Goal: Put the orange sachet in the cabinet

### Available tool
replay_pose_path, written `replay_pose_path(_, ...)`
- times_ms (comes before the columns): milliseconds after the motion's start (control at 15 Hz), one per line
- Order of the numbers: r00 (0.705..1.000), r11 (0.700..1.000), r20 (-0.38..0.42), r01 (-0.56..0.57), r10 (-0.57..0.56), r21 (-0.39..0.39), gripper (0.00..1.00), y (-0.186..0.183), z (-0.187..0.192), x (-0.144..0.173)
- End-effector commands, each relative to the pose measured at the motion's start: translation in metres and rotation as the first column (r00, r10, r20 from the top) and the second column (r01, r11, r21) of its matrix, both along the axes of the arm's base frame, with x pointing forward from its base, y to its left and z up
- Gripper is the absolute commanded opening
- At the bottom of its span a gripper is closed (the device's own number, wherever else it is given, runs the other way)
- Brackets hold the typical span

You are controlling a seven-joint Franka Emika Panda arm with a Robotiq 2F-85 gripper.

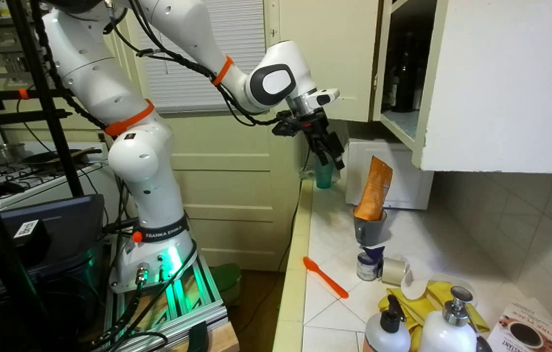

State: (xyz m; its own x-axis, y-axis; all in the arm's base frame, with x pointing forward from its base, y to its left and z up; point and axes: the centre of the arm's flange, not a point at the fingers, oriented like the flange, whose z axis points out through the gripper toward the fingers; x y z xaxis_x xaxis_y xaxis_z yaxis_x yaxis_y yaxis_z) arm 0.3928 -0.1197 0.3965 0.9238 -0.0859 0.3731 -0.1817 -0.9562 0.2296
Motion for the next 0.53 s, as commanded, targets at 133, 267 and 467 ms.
replay_pose_path(133, 0.995, 0.994, 0.086, 0.052, -0.043, -0.100, 1.00, -0.038, -0.022, 0.019)
replay_pose_path(267, 0.990, 0.995, 0.135, 0.044, -0.031, -0.093, 1.00, -0.046, -0.027, 0.023)
replay_pose_path(467, 0.980, 0.998, 0.194, 0.054, -0.045, -0.041, 1.00, -0.056, -0.036, 0.030)
